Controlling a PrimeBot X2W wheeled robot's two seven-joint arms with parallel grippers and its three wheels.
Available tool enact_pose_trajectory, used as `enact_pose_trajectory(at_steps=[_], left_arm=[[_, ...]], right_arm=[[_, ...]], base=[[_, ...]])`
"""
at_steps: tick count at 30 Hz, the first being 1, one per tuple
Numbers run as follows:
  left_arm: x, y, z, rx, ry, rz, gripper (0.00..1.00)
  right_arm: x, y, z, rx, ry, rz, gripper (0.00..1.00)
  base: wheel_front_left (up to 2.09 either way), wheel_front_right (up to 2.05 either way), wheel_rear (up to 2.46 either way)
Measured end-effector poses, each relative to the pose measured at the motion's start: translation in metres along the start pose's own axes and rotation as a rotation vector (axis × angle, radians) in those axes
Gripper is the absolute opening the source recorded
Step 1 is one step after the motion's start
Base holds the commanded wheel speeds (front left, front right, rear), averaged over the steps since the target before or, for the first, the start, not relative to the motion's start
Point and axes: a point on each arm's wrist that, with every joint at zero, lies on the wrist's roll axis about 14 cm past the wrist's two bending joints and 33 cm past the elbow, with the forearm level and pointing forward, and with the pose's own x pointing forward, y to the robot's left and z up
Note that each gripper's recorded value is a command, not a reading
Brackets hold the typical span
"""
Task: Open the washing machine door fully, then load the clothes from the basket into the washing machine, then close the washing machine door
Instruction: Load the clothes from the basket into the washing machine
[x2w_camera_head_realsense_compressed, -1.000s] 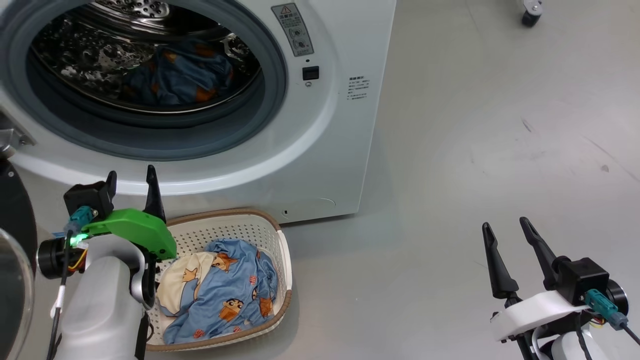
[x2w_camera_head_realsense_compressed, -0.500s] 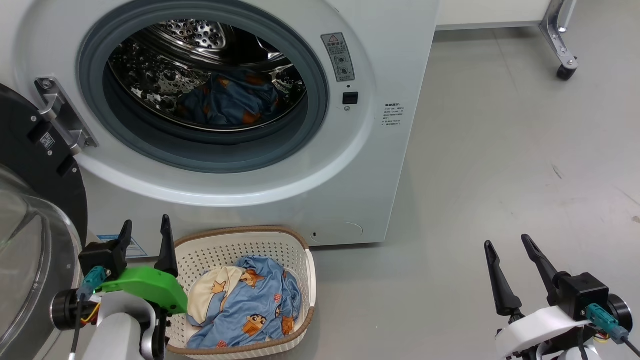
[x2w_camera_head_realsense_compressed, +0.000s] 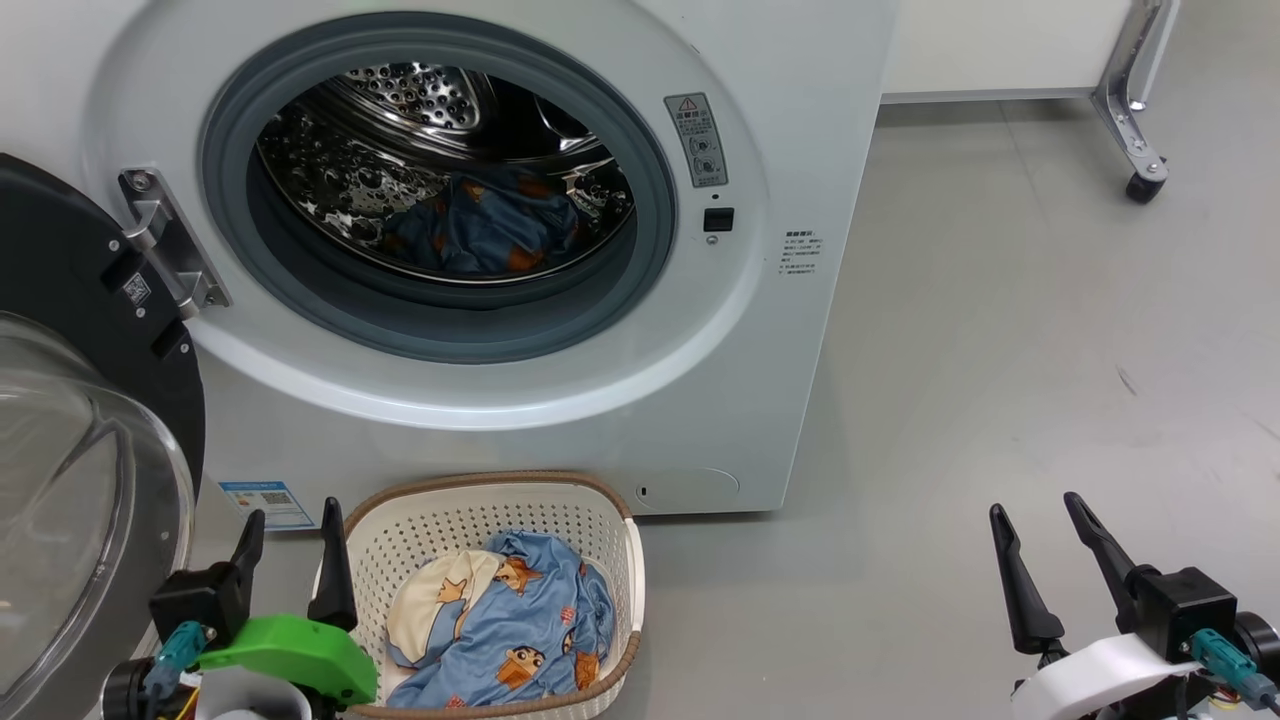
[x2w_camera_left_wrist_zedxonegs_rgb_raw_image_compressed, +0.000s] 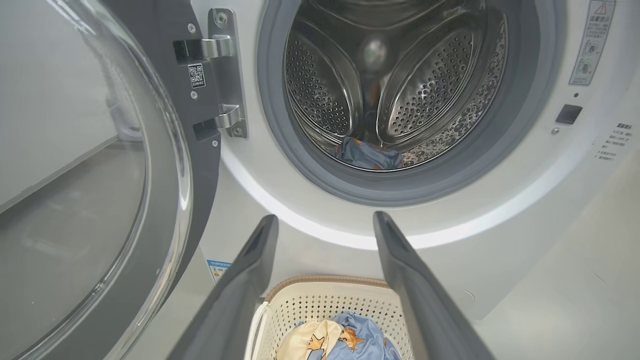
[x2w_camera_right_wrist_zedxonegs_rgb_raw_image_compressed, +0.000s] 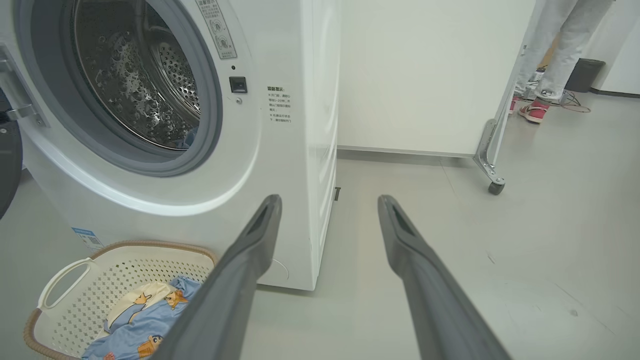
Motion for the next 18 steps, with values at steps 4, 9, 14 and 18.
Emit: enact_pose_trajectory(at_steps=[4,9,14,18], left_arm=[[-0.008,0.0,0.006,-0.002,-0.023,0.002,1.0],[-0.018,0.0,0.01,-0.001,-0.044,0.006,1.0],[-0.026,0.005,0.013,0.001,-0.058,0.029,1.0],[-0.028,0.005,0.016,-0.003,-0.07,0.037,1.0]], right_arm=[[0.002,0.005,0.004,-0.003,-0.011,0.017,1.0],[0.005,0.011,0.006,-0.007,-0.018,0.042,1.0],[0.006,0.018,0.006,-0.008,-0.018,0.063,1.0],[0.006,0.019,0.007,-0.008,-0.019,0.066,1.0]], base=[[0.0,0.0,0.0],[0.0,0.0,0.0],[0.0,0.0,0.0],[0.0,0.0,0.0]])
